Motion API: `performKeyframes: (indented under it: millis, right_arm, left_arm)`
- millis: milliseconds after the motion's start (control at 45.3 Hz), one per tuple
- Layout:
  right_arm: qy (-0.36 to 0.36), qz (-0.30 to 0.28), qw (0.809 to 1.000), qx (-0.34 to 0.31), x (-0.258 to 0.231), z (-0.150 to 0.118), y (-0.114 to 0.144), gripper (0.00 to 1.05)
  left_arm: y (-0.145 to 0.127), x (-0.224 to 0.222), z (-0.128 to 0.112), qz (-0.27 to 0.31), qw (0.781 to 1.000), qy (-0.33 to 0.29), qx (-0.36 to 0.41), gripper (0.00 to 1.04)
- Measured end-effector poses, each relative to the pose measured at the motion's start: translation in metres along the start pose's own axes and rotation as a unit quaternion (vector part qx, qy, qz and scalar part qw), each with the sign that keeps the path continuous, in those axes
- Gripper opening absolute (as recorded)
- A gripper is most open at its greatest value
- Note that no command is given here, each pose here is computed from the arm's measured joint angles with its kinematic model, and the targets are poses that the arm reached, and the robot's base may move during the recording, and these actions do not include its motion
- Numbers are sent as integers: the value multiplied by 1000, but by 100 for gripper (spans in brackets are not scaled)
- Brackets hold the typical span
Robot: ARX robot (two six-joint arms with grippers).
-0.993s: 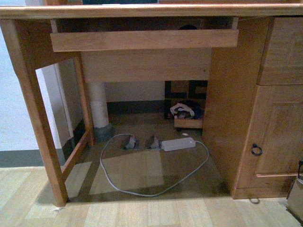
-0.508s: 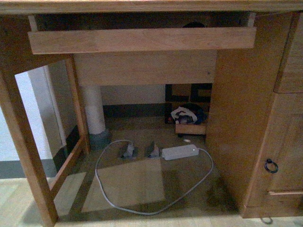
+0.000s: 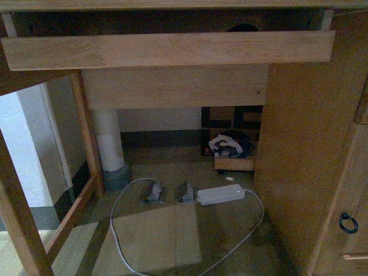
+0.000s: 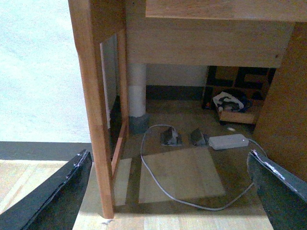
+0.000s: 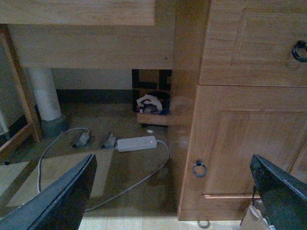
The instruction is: Place mouse
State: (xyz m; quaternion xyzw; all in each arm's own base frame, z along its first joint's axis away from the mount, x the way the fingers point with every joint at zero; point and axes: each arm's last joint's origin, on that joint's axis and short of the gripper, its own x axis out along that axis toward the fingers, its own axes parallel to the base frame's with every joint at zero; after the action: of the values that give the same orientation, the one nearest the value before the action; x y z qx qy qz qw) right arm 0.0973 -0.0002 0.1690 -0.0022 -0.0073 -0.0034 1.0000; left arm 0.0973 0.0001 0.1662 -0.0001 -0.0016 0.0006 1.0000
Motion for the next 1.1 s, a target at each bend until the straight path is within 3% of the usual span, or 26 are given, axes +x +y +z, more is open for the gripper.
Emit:
performKeyframes:
  millis: [1103]
  right_arm:
    - [0, 0, 1000, 0, 0, 0, 0, 98]
  left_arm:
    - [0, 0, 0, -1, 1000, 0, 1, 98]
